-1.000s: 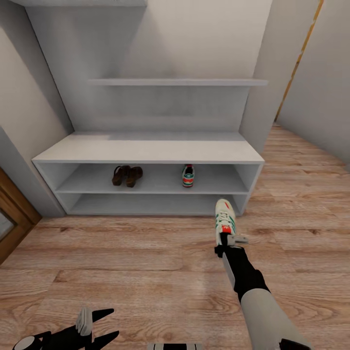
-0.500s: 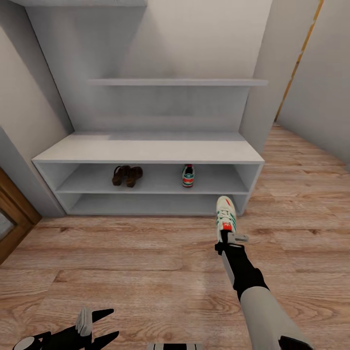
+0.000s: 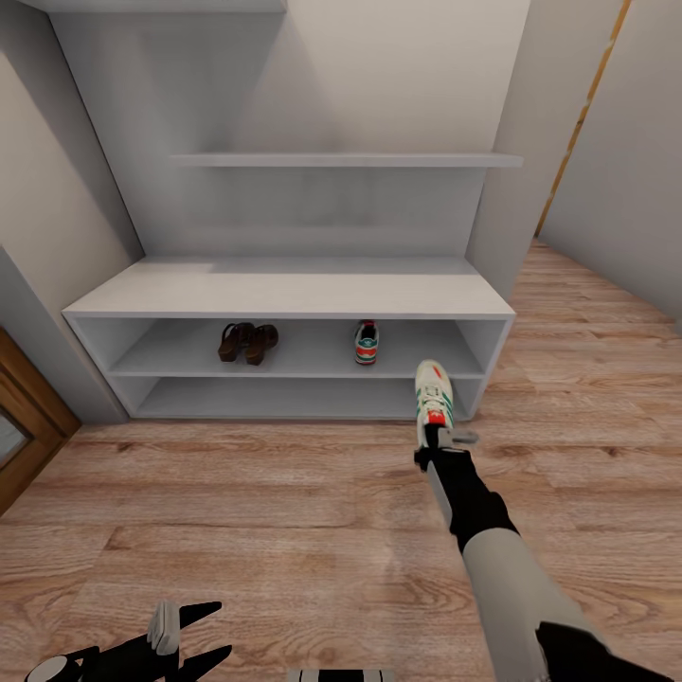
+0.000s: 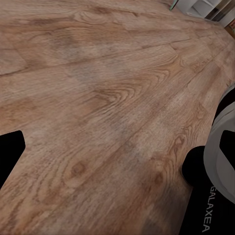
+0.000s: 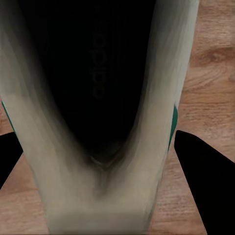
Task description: Pick up the two gym shoes and the two sandals from the corridor floor and place them onto the hallstand (shoe rack) in the corridor, making sure they are on the rack and not on the floor. Arrange them so the two gym shoes are next to each other and the two sandals are next to each other.
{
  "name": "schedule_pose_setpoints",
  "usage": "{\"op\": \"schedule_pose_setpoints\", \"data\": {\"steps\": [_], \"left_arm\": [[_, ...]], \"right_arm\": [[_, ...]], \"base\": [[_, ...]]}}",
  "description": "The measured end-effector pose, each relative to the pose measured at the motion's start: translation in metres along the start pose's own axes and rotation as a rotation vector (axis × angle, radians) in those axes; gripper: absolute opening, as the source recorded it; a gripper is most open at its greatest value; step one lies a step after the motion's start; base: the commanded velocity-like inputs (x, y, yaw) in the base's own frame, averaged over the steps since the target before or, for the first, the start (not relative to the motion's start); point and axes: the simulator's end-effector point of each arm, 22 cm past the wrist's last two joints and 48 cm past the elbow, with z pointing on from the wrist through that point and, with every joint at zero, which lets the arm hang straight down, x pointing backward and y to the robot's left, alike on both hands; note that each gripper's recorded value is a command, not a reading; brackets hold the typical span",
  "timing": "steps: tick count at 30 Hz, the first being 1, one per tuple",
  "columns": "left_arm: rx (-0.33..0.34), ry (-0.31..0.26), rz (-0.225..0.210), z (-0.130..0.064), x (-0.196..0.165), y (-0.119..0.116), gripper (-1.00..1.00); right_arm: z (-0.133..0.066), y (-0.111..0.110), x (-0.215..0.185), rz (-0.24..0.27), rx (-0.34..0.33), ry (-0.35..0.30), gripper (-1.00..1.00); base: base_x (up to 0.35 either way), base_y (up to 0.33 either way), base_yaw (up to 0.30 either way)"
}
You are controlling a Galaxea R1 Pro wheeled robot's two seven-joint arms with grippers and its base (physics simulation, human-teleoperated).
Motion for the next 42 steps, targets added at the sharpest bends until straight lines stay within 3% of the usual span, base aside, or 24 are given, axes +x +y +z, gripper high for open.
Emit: {"op": "schedule_pose_setpoints", "data": {"steps": [5,6,7,12,22,42], "left_arm": [[0.000,0.000,0.000,0.000,0.000,0.000,1.00],[0.000,0.001,0.000,0.000,0.000,0.000,1.00],[0.000,0.000,0.000,0.000,0.000,0.000,1.00],[0.000,0.000,0.000,0.000,0.000,0.000,1.00],[0.001,0.000,0.001,0.000,0.000,0.000,1.00],[0.002,0.002,-0.001,0.001,0.001,0.000,1.00]], "right_arm": [[-0.002,0.003,-0.014,0.020,-0.014,0.005,-1.00],[-0.008,0.010,-0.027,0.024,-0.038,0.072,-1.00],[-0.010,0.007,-0.033,0.017,-0.030,0.065,-1.00],[-0.010,0.014,-0.030,0.051,-0.057,0.081,-1.00],[-0.012,0.017,-0.017,0.046,-0.070,0.144,-1.00],[-0.011,0.017,-0.015,0.040,-0.068,0.153,-1.00]], "base": [[0.000,0.000,0.000],[0.000,0.000,0.000],[0.000,0.000,0.000],[0.000,0.000,0.000],[0.000,0.000,0.000],[0.000,0.000,0.029]]}}
